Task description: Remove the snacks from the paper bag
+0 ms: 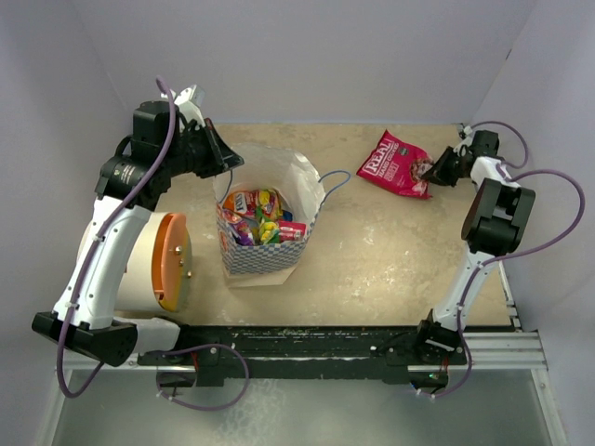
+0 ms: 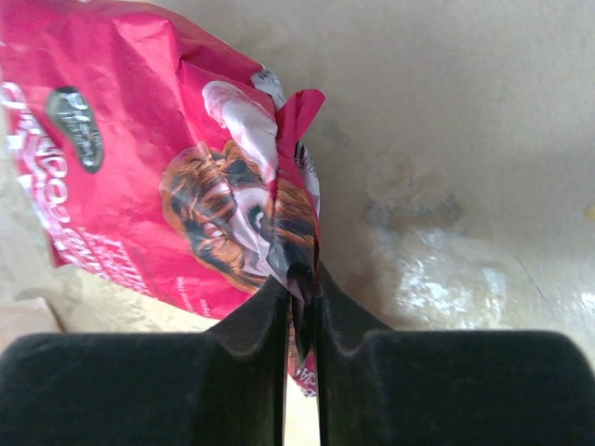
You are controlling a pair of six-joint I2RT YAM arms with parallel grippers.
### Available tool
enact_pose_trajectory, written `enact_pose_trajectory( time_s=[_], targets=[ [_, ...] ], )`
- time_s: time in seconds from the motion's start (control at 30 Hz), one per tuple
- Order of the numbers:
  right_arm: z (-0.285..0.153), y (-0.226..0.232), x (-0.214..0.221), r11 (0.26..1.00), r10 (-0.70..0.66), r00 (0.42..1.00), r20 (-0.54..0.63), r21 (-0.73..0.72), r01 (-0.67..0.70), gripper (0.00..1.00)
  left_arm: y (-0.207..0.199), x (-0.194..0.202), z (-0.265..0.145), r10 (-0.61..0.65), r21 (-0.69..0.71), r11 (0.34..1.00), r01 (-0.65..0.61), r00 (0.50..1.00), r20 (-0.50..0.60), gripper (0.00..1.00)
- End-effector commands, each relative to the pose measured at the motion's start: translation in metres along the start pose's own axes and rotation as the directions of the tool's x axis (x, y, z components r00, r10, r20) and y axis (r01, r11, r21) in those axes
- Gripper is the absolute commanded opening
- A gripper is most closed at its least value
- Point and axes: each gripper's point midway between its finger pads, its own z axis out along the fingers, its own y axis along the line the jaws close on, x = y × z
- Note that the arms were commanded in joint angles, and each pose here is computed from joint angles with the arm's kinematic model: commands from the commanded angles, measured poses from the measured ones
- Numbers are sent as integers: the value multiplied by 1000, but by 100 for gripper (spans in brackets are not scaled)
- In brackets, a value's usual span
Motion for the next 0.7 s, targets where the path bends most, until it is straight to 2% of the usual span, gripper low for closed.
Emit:
enact_pose_trajectory(
  time_s=[0.0, 0.07, 0.13, 0.2, 0.3, 0.5, 0.67],
  targets=[
    [-4, -41, 18, 975, -40, 995, -95, 213, 60, 18, -16, -19, -10, 47, 49, 998, -50, 997, 62, 0],
    [-14, -55, 20, 950, -45, 993, -108, 303, 76, 23, -18, -20, -10, 47, 53, 997, -50, 997, 57, 0],
    [-28, -60, 19, 928, -53, 994, -91, 363, 82, 37, -18, -19, -9, 36, 56, 998, -39, 998, 52, 0],
    [-43, -57, 7, 913, -80, 996, -39, 397, 89, 48, -19, -18, -9, 25, 60, 998, -28, 999, 47, 0],
    [-64, -42, -9, 908, -95, 995, 42, 414, 70, 57, -17, -17, -9, 12, 54, 998, -14, 999, 49, 0],
    [-92, 16, -11, 955, -93, 989, 117, 290, 55, 65, -14, -11, -9, -27, 51, 998, 25, 999, 45, 0],
    [-96, 117, 41, 982, -180, 981, 78, 64, 175, 67, -11, -6, -10, -58, 51, 997, 55, 997, 52, 0]
  ],
)
